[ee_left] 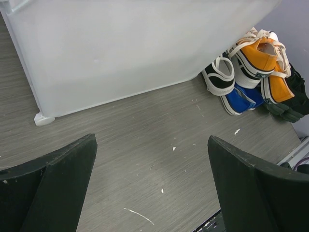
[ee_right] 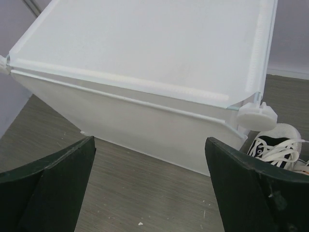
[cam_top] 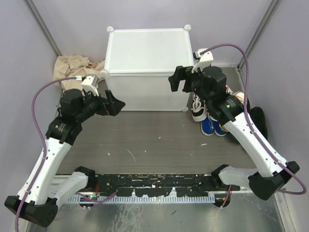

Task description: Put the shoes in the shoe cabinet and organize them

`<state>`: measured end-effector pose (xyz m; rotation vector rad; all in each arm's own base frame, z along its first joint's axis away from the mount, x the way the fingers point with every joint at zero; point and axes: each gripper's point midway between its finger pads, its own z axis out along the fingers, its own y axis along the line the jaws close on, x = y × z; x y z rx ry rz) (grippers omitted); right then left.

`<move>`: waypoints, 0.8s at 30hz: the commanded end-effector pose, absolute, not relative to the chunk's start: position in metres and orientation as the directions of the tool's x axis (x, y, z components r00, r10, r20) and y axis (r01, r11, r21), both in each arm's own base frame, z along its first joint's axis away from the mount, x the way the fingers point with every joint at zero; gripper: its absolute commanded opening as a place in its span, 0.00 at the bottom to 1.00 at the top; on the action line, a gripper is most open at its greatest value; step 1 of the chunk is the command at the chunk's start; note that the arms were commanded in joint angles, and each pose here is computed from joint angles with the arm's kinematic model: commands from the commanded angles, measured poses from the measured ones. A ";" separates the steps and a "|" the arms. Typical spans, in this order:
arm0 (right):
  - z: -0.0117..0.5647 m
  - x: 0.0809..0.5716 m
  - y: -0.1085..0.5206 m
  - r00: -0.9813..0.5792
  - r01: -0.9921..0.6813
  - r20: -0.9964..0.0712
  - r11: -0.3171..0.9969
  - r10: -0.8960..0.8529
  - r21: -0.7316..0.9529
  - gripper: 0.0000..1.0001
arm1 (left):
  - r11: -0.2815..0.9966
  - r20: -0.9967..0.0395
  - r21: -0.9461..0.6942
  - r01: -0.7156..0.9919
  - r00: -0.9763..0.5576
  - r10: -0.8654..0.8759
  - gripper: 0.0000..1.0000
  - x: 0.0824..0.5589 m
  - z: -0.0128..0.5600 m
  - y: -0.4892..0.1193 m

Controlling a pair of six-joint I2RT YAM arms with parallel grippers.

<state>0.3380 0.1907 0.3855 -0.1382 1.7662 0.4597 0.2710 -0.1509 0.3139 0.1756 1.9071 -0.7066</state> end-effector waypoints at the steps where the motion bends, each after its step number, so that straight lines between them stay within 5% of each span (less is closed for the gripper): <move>1: 0.408 0.334 0.197 -0.120 -0.455 -0.993 0.888 0.007 0.061 1.00 | 0.812 -0.912 -0.354 0.463 -0.364 -0.190 0.98 0.270 0.332 -0.150; 10: 0.406 0.354 0.183 -0.102 -0.394 -0.981 0.912 -0.165 -0.113 1.00 | 0.812 -0.914 -0.351 0.467 -0.360 -0.188 0.98 0.267 0.332 -0.149; 24: 0.366 0.387 0.176 -0.172 -0.432 -0.956 0.890 -0.239 -0.145 1.00 | 0.819 -0.919 -0.336 0.465 -0.351 -0.177 0.98 0.265 0.331 -0.147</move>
